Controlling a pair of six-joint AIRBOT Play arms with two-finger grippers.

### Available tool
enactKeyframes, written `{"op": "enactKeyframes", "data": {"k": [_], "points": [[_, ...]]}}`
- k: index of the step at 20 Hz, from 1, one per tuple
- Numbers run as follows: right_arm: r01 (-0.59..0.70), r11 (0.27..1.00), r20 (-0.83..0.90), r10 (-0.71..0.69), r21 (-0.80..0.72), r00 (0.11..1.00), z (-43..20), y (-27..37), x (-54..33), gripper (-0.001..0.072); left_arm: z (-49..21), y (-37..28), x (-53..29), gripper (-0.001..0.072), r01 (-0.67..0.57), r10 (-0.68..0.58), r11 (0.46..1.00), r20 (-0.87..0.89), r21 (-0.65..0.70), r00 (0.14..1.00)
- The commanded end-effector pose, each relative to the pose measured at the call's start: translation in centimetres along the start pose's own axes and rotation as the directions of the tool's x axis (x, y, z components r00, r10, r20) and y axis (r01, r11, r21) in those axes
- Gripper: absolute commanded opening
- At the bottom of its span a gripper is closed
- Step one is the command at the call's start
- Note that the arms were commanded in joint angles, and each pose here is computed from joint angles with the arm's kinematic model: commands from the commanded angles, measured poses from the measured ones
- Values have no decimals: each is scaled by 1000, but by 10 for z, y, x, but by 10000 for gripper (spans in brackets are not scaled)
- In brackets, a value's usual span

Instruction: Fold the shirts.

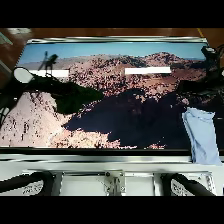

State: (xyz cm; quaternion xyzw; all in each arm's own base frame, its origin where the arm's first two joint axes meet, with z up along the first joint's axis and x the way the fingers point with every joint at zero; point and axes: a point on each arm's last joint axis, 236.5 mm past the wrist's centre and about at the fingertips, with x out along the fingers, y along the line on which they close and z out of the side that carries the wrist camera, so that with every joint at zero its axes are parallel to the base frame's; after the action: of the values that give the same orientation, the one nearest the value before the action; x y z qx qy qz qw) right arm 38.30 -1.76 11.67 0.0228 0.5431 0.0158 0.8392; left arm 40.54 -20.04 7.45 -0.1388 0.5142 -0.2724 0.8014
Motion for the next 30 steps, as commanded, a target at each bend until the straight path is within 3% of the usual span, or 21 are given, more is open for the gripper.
{"op": "enactKeyframes", "data": {"k": [1, 4, 5, 7, 8, 10, 12, 15, 19, 24, 30], "points": [[-1, 1000, 1, 1, -29, 1000, -15, 4, -29, 686, -72, -116, 30, 36, 144, -117, 978, -169, 152, 979], [2, 999, -101, -6, -36, 995, -46, 4, -42, 686, -132, -177, 89, 37, 202, -156, 959, -224, 199, 962], [1, 999, -143, -6, -37, 990, -55, 4, -43, 686, -148, -187, 108, 83, 206, -156, 959, -242, 197, 958], [34, 998, -146, -41, -49, 988, -56, -4, -40, 686, -163, -180, 130, 677, 165, -129, 981, -295, 103, 947], [69, 996, -132, -76, -53, 988, -53, -13, -37, 686, -161, -164, 129, 717, 131, -107, 990, -331, 51, 938], [106, 993, -117, -112, -53, 987, -50, -22, -30, 686, -136, -111, 106, 716, 44, -30, 998, -351, 34, 936], [52, 998, -153, -54, -21, 987, -55, -19, -14, 686, -105, -47, 67, 716, -59, 43, 997, -330, -39, 943], [-135, 985, -208, 155, 109, 966, -59, -2, 18, 686, -84, 23, 8, 717, -146, 95, 976, -292, -160, 952], [-330, 887, -244, 415, 324, 877, -58, 16, 67, 686, -154, 70, 2, 717, -210, 70, 934, -430, -288, 900], [-355, 853, -324, 483, 382, 813, -65, 39, 132, 687, -165, 78, 54, 717, -129, -14, 872, -288, -472, 958], [-405, 806, -361, 566, 431, 741, -73, 88, 186, 687, -155, 79, 94, 716, -47, -111, 823, -242, -566, 964]]}}
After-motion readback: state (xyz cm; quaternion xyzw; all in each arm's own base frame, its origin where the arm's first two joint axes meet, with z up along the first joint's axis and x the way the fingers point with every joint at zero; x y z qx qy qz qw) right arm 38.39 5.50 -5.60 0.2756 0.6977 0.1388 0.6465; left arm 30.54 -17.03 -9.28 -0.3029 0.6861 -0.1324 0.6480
